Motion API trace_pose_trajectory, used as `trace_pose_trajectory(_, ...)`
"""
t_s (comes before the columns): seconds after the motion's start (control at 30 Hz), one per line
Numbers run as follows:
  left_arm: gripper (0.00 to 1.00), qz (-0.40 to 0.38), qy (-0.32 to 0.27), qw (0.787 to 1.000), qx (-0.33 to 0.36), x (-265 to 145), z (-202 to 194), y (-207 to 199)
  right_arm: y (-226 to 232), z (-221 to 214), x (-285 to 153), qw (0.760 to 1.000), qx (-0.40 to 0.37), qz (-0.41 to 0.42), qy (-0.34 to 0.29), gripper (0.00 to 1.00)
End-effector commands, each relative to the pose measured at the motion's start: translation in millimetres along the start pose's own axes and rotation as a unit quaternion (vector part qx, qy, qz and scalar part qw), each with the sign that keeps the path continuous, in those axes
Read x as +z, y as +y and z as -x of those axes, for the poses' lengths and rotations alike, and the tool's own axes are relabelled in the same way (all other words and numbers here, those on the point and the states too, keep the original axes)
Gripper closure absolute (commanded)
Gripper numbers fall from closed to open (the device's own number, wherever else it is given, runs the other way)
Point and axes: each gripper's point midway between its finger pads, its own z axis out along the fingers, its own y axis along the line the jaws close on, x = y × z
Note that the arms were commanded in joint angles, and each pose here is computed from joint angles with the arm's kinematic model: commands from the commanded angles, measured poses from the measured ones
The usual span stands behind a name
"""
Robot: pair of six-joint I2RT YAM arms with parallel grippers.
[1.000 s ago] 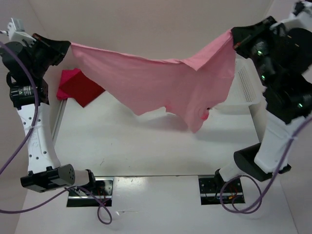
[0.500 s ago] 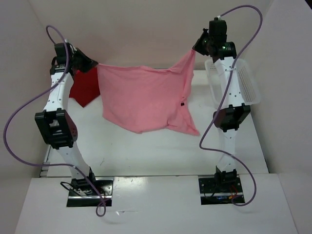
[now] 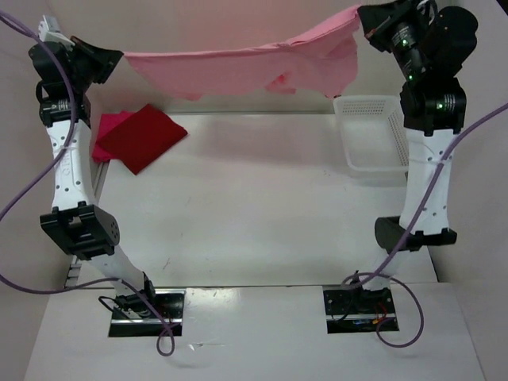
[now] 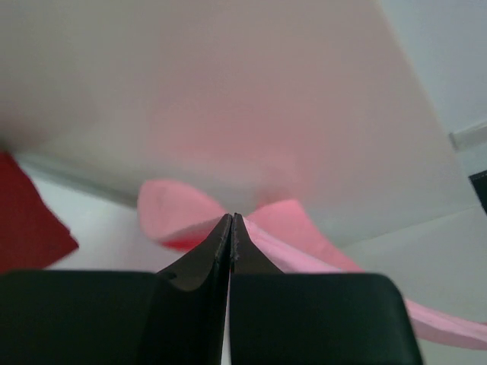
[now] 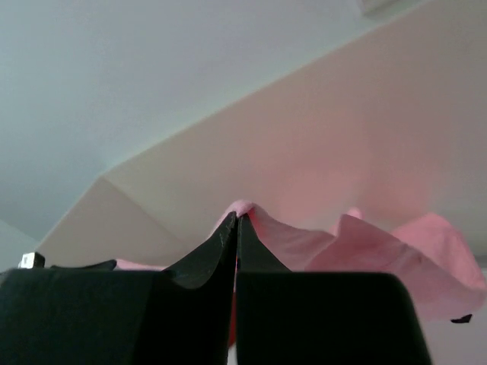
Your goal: Fold and stack the t-shirts
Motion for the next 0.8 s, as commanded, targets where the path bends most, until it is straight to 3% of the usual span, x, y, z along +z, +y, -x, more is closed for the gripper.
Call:
trace_pose_trajectory(0.0, 1.0, 0.01, 0.024, 1.0, 0.008, -8, -28, 18, -75, -90, 19, 0.991, -0.004, -0.075, 0.115, 1.0)
trace_pose_trajectory(0.13, 1.0, 0.042, 0.055, 0.998, -0.001, -25, -77, 60, -150, -168, -23, 0.968, -0.008, -0.156, 0.194, 1.0)
trace_pose_trajectory(0.33, 1.0, 0.101, 0.114, 0.988, -0.005, -67, -158, 126, -248, -305, -151, 0.897, 0.003, -0.275, 0.346, 1.0)
trace_pose_trajectory(0.5, 1.0, 0.178, 0.186, 0.966, -0.018, -121, -232, 181, -257, -357, -232, 0.847, 0.056, -0.319, 0.422, 1.0)
trace_pose_trajectory(0.63, 1.0, 0.219, 0.229, 0.948, -0.026, -163, -267, 202, -232, -353, -267, 0.84, 0.103, -0.323, 0.424, 1.0)
trace_pose_trajectory(0.77, 1.0, 0.259, 0.25, 0.933, -0.013, -202, -272, 209, -219, -357, -307, 0.819, 0.13, -0.341, 0.443, 1.0)
